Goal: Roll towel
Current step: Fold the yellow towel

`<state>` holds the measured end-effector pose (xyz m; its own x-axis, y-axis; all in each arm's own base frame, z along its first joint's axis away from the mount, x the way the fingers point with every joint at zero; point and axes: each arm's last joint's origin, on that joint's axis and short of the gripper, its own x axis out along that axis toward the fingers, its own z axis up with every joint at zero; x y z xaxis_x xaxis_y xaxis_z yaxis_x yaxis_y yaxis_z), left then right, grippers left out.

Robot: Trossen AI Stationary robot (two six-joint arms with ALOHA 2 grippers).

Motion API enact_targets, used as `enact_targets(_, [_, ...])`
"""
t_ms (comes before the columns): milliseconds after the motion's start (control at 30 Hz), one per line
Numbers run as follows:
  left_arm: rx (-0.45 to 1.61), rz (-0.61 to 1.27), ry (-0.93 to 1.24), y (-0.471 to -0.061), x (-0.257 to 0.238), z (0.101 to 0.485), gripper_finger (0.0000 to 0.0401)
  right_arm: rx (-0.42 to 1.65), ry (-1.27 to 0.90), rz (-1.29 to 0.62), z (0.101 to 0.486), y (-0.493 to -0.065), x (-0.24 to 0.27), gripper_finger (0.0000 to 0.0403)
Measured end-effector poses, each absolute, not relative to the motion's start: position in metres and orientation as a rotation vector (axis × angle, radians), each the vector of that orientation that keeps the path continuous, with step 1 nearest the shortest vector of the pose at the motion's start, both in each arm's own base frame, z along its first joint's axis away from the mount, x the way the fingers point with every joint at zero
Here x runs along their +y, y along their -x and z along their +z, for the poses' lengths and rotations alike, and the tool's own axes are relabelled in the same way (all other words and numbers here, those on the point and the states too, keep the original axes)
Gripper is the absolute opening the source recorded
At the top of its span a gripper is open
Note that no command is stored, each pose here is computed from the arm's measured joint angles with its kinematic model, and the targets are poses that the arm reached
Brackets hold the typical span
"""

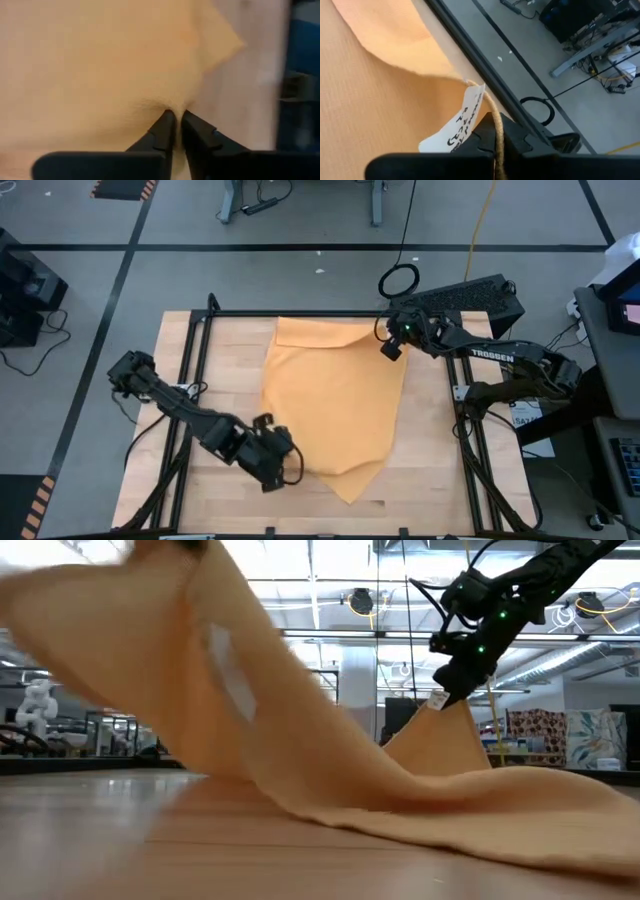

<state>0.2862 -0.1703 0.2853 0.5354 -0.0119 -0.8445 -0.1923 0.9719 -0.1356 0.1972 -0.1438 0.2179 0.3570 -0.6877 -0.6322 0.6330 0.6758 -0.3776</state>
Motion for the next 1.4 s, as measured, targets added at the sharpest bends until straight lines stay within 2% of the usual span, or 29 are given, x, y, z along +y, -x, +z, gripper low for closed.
enact_targets(300, [1.211, 0.148, 0.188, -0.274, -0.197, 0.246, 0.0136, 0.856, 0.035, -0.805, 0.216, -0.197, -0.142, 0.0000])
enact_targets(500, [1.120, 0.459, 0.055, -0.275, -0.175, 0.240, 0.0161, 0.881, 0.006, -0.778, 0.214, -0.196, -0.140, 0.0000])
enact_targets(567, [1.121, 0.523, 0.027, -0.281, -0.160, 0.240, 0.0161, 0.870, -0.004, -0.757, 0.214, -0.197, -0.140, 0.0000])
enact_targets(833, [1.145, 0.562, -0.035, -0.316, -0.087, 0.245, 0.0161, 0.857, -0.034, -0.682, 0.213, -0.198, -0.138, 0.0000])
enact_targets(1067, [1.227, 0.630, -0.085, -0.327, -0.015, 0.246, 0.0161, 0.850, -0.051, -0.633, 0.213, -0.199, -0.137, 0.0000])
enact_targets(1267, [1.254, 0.649, -0.108, -0.322, 0.049, 0.218, 0.0161, 0.857, -0.053, -0.632, 0.212, -0.198, -0.137, 0.0000])
enact_targets(1400, [1.229, 0.596, 0.038, -0.310, 0.102, 0.197, 0.0161, 0.858, -0.058, -0.632, 0.212, -0.198, -0.136, 0.0000])
